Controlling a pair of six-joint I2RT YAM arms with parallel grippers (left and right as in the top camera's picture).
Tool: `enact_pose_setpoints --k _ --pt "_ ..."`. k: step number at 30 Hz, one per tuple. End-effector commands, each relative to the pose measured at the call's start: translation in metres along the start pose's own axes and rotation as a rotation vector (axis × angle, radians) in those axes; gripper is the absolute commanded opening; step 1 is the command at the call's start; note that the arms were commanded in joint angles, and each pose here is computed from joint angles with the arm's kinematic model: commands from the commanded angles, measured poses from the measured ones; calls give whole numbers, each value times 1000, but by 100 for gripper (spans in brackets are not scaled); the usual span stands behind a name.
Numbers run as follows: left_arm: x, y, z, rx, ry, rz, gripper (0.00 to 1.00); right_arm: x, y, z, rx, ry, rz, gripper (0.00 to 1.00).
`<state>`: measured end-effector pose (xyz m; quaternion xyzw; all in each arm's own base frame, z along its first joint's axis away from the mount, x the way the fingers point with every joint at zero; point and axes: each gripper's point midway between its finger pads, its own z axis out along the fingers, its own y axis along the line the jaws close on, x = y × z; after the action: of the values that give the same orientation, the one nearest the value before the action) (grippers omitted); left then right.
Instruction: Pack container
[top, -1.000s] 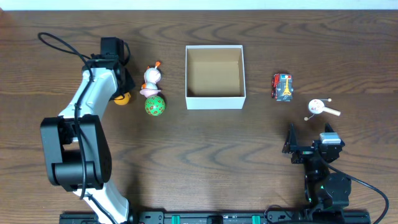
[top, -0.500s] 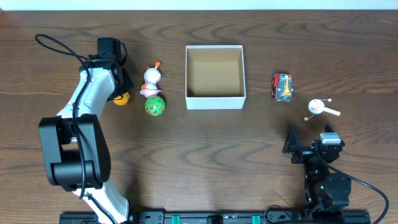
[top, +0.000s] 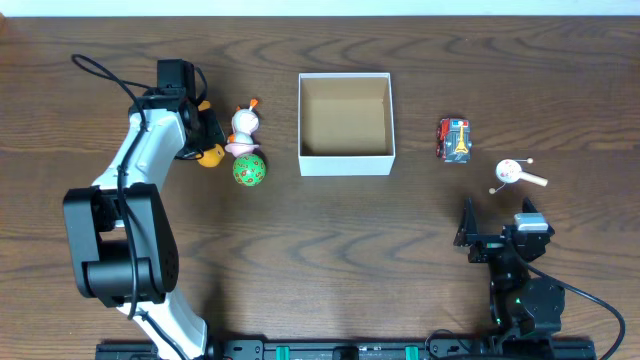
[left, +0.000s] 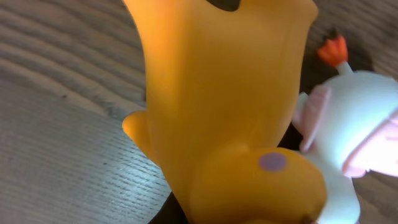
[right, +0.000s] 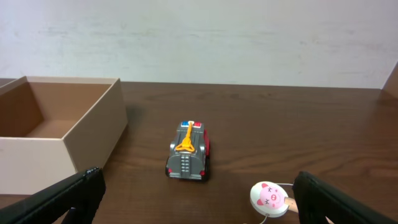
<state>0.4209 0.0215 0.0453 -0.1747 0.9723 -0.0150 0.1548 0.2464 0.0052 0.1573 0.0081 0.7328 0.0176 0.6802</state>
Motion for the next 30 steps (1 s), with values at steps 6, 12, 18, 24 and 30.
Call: enact_pose_setpoints --k 6,12,18,24,30 --pt "8 -3 16 15 47 69 7 1 -1 0 5 1 10 99" --pt "6 -4 17 18 37 69 34 1 -1 0 5 1 10 99" --pt "6 -4 17 17 38 69 70 1 -1 0 5 1 10 99" --pt "6 -4 17 17 38 69 98 1 -1 0 5 1 10 99" --pt "6 -4 17 17 38 69 98 1 -1 0 5 1 10 99"
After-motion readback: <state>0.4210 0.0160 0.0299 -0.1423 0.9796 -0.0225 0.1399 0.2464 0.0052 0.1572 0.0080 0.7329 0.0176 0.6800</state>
